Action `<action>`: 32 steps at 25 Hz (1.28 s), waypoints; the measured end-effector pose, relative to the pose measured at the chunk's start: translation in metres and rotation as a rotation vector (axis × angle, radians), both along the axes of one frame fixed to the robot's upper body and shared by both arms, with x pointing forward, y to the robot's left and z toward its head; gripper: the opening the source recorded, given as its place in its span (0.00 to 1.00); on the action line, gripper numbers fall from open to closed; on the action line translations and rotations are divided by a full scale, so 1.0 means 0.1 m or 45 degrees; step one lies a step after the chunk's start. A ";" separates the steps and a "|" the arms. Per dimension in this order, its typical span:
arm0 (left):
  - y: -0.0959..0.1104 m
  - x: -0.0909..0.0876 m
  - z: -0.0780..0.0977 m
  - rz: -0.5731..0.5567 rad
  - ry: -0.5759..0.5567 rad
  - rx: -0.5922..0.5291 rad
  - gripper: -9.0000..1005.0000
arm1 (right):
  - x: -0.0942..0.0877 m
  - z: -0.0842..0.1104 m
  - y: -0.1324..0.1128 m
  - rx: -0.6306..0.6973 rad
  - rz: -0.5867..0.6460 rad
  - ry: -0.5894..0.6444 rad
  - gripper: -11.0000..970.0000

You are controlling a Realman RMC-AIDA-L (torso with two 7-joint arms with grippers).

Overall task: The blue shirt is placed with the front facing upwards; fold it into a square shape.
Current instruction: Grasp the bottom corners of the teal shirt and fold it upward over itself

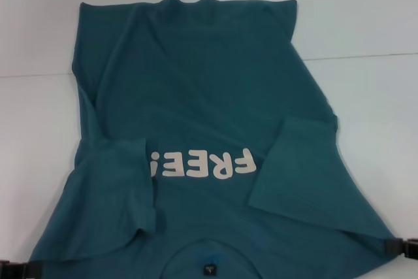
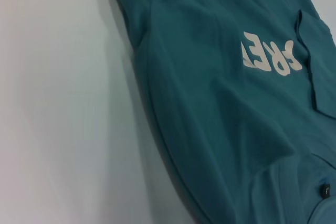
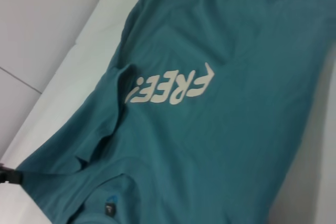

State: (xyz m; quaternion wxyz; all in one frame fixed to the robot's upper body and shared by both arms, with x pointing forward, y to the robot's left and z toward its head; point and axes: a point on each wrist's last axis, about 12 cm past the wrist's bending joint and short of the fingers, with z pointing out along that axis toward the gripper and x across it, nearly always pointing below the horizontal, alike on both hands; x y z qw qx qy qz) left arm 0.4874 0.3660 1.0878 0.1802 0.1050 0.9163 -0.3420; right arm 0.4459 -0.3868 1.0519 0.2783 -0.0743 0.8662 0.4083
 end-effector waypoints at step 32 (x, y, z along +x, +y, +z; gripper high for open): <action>0.10 -0.43 -0.12 0.065 0.007 -0.200 0.03 | -0.56 -0.06 -0.28 0.023 -0.131 -0.039 0.05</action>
